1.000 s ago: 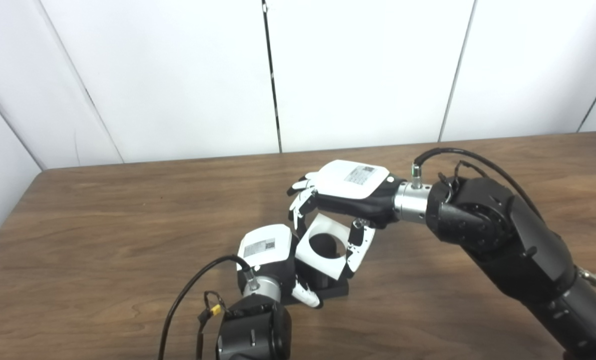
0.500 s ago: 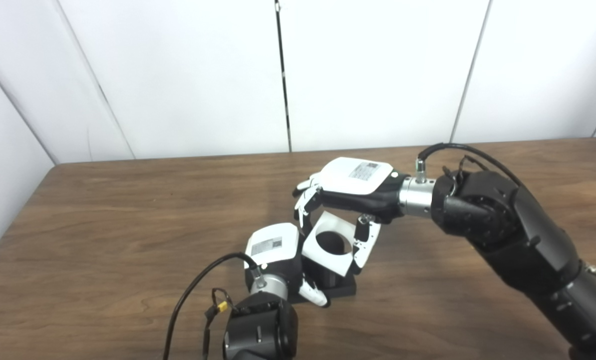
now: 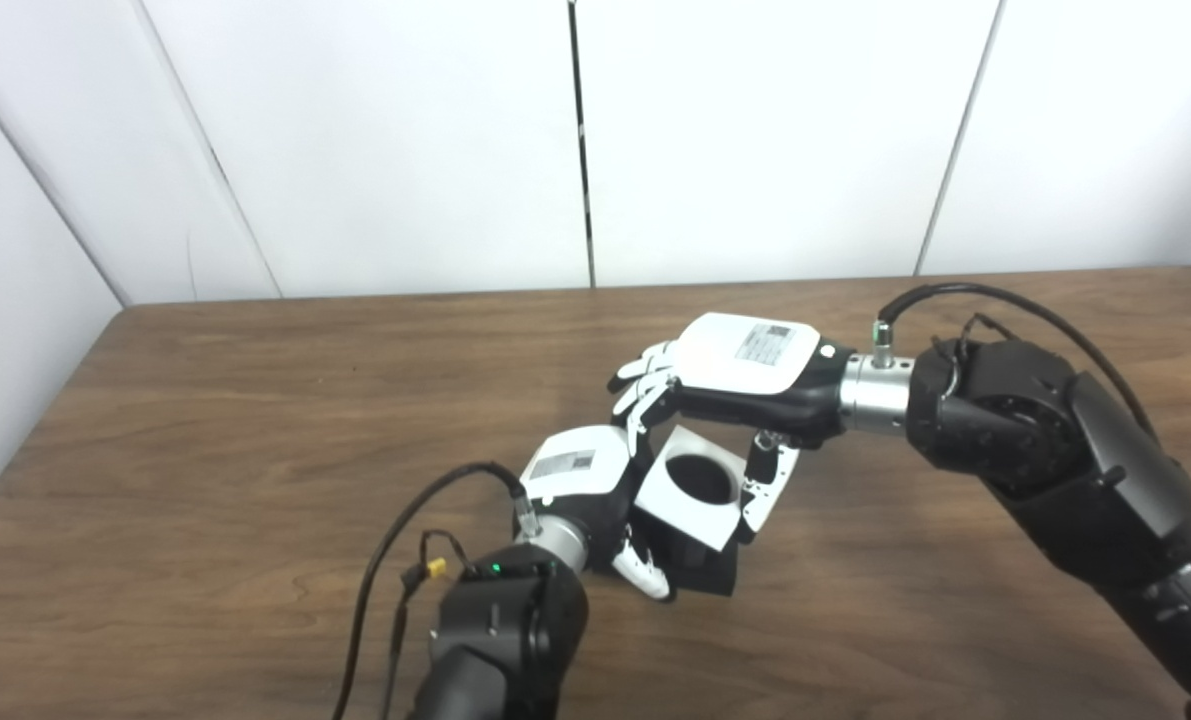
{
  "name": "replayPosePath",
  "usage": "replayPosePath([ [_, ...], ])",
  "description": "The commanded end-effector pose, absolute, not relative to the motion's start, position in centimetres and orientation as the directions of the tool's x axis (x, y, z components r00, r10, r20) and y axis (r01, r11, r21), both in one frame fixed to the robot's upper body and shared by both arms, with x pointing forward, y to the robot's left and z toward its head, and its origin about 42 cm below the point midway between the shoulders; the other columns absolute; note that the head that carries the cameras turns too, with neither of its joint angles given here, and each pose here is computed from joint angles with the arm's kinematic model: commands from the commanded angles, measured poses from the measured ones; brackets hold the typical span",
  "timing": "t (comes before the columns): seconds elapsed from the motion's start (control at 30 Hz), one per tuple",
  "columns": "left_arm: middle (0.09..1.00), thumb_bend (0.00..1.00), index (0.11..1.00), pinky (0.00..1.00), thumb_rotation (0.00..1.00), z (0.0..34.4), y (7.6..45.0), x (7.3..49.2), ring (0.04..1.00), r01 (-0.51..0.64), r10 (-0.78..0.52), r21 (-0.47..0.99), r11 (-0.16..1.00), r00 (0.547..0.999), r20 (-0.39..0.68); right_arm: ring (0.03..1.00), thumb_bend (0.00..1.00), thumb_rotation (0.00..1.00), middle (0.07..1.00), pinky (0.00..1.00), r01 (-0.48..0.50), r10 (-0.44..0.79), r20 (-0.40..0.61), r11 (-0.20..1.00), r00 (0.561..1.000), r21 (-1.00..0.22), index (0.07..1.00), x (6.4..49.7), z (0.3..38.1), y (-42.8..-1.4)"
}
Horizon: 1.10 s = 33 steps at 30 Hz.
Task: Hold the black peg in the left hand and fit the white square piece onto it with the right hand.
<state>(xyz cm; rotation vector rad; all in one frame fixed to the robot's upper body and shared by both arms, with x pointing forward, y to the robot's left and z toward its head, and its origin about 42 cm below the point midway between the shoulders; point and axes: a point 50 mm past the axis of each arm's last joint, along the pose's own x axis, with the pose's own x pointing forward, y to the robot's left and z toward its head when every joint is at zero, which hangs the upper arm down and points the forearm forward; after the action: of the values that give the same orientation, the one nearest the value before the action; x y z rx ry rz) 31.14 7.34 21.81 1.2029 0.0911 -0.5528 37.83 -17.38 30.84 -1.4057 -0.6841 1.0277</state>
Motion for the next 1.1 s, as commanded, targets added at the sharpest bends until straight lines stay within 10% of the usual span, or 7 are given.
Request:
replayPosePath([
  [0.0,0.862,0.53,0.498,0.87,0.06,20.5,5.2,30.3,0.915,0.609,-0.486,0.763,0.216,0.745,-0.457,0.904,0.52,0.14,0.786,0.89,-0.112,0.94,-0.146,-0.117,0.308,-0.987,0.484,36.3,32.3,-16.1],
  [0.43,0.753,0.52,0.492,0.72,0.06,19.9,5.7,30.3,0.783,0.643,-0.502,0.728,0.238,0.723,-0.475,0.867,0.52,0.14,0.772,0.83,-0.149,0.927,-0.185,-0.142,0.328,-0.979,0.49,36.5,31.9,-16.4],
  [0.47,0.814,0.71,0.604,0.77,0.14,19.9,5.8,30.3,0.836,0.651,-0.507,0.721,0.237,0.716,-0.48,0.87,0.52,0.14,0.775,0.83,-0.15,0.922,-0.195,-0.152,0.335,-0.977,0.493,36.5,31.9,-16.4],
  [0.5,0.861,0.86,0.71,0.82,0.2,19.9,5.9,30.4,0.884,0.656,-0.507,0.714,0.243,0.714,-0.484,0.873,0.76,0.14,0.778,0.83,-0.151,0.917,-0.204,-0.16,0.343,-0.975,0.59,36.5,31.9,-16.4],
  [0.57,0.89,0.96,0.792,0.87,0.23,19.8,6.2,30.5,0.92,0.66,-0.497,0.705,0.259,0.717,-0.489,0.876,0.9,0.15,0.78,0.84,-0.153,0.905,-0.221,-0.176,0.364,-0.972,0.653,36.6,31.9,-16.4],
  [1.07,0.988,1.0,1.0,0.97,0.4,20.8,9.1,31.9,0.994,0.67,-0.412,0.702,0.24,0.725,-0.551,1.0,1.0,0.34,0.917,0.94,-0.215,0.806,-0.302,-0.221,0.51,-0.951,0.868,38.1,32.6,-17.8],
])
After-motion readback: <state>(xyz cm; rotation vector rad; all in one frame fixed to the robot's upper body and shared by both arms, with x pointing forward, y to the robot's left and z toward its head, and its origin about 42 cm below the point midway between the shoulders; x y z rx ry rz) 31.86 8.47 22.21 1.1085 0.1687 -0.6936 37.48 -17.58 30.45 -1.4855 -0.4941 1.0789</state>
